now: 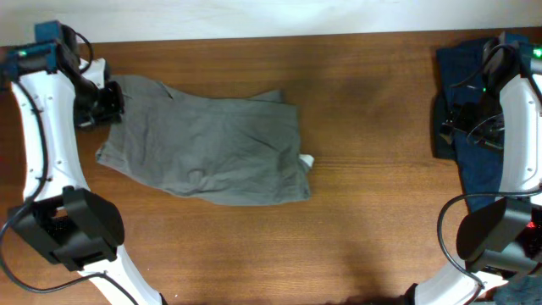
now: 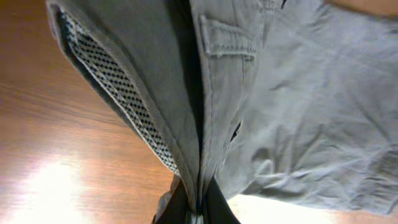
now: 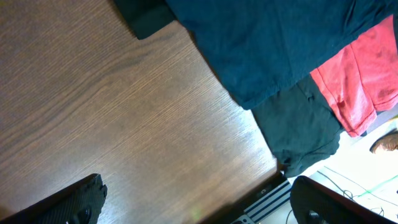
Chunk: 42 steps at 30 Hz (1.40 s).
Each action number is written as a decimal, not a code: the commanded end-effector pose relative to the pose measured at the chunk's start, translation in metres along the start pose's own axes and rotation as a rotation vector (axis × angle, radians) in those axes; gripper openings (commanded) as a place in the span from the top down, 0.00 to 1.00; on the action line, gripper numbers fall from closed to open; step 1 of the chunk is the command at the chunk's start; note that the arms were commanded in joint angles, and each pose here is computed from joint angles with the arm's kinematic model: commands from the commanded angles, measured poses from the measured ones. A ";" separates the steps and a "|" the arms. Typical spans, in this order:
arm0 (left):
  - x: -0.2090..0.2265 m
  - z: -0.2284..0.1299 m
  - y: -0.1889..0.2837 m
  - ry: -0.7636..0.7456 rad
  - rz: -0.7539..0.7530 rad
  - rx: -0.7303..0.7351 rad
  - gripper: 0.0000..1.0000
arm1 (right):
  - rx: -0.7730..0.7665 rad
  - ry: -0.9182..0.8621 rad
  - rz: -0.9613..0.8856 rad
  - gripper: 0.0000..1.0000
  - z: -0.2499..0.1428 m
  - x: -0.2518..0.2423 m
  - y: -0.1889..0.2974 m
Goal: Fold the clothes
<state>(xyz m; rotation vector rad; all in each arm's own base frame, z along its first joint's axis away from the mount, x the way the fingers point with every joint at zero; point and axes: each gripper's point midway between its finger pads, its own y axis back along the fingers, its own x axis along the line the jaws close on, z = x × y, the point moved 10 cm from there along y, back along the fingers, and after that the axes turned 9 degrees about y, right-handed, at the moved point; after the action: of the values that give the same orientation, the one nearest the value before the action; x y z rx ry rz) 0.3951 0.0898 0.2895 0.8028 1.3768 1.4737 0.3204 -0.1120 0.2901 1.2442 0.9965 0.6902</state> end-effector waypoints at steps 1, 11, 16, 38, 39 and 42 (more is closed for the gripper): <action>0.000 0.005 0.018 -0.017 0.036 -0.050 1.00 | -0.001 0.000 -0.020 0.01 0.000 -0.002 0.000; -0.041 -0.007 0.018 -0.118 0.022 -0.024 1.00 | -0.001 0.000 -0.020 0.01 0.000 -0.002 0.000; -0.067 -0.015 0.016 -0.183 0.009 -0.016 1.00 | -0.001 0.000 -0.020 0.01 0.000 -0.002 0.000; -0.126 -0.036 0.027 -0.315 -0.023 -0.048 1.00 | -0.001 0.000 -0.020 0.01 0.000 -0.002 0.000; -0.126 -0.036 0.030 -0.315 -0.025 -0.056 1.00 | -0.001 0.000 -0.020 0.01 0.000 -0.002 0.000; -0.127 -0.036 0.038 -0.317 -0.033 -0.079 1.00 | -0.001 0.000 -0.020 0.01 0.000 -0.002 0.000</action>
<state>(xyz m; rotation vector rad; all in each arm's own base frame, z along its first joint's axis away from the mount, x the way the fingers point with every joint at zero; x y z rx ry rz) 0.3969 -0.0377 0.3293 0.9451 1.1055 1.2873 0.3204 -0.1120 0.2901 1.2442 0.9965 0.6902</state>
